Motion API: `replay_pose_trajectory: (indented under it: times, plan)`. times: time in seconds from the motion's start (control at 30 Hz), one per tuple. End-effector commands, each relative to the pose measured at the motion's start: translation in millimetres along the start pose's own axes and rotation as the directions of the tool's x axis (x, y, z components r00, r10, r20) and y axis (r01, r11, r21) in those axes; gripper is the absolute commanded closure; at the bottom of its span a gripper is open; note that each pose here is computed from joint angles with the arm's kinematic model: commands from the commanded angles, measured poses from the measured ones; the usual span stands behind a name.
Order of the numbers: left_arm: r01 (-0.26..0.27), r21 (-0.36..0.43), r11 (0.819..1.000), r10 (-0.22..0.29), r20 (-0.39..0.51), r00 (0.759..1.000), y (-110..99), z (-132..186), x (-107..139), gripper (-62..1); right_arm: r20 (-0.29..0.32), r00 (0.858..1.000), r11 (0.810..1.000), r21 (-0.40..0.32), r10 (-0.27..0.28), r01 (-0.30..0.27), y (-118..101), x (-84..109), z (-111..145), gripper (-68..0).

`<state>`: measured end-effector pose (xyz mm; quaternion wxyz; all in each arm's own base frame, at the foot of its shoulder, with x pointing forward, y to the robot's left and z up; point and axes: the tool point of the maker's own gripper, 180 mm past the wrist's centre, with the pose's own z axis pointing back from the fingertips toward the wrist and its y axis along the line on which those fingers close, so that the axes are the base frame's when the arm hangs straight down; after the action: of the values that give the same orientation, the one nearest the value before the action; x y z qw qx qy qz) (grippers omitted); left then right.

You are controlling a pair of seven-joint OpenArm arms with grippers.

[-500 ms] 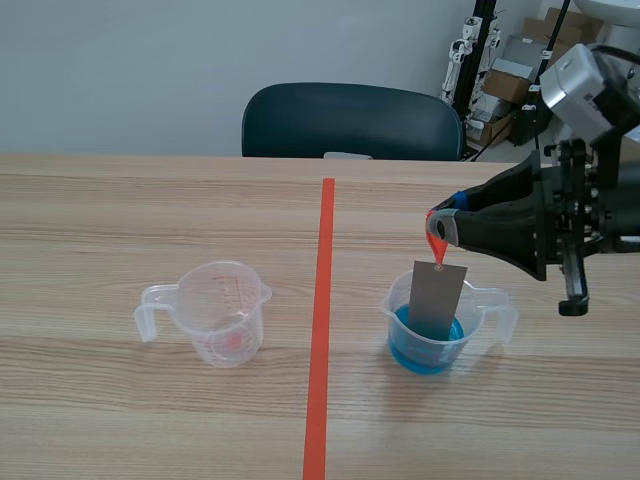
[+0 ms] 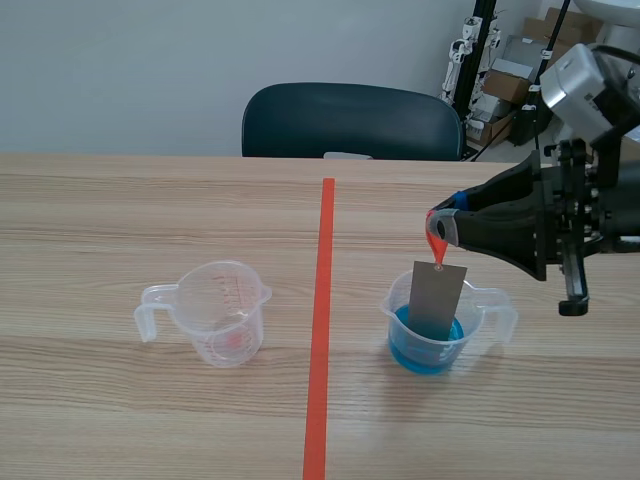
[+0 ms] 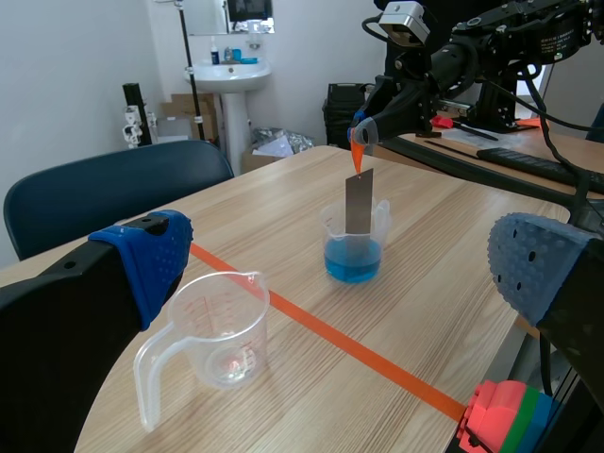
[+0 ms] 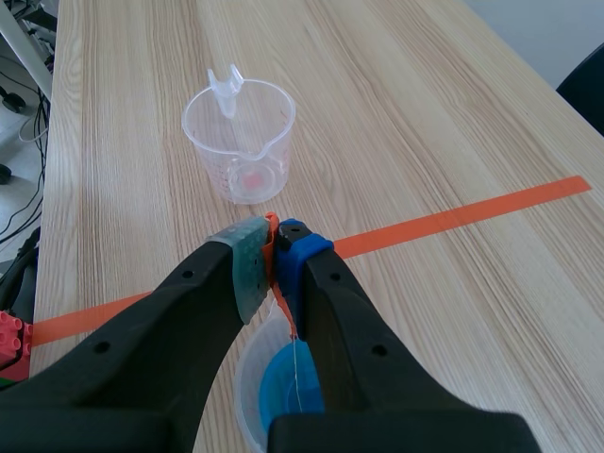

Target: Do the redox reaction experiment. hold the plate still in the solution

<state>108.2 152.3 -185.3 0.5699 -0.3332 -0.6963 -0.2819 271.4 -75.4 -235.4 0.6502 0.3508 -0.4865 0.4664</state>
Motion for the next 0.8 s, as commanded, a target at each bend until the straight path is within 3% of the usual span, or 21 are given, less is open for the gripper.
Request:
replay_pose_trajectory:
  times: [0.0, 0.77]
  plan:
    - [-0.001, 0.006, 1.000, 0.000, 0.029, 1.000, 0.5, -1.4, 5.6, -62.3, 0.011, 1.000, 1.000, -0.005, 0.015, -0.015, -4.3, 7.8, 5.4, 0.3]
    - [0.000, 0.006, 1.000, 0.000, 0.021, 1.000, 0.4, -1.4, 4.1, -62.3, 0.010, 1.000, 1.000, -0.004, 0.015, -0.015, -4.3, 7.6, 5.4, 0.3]
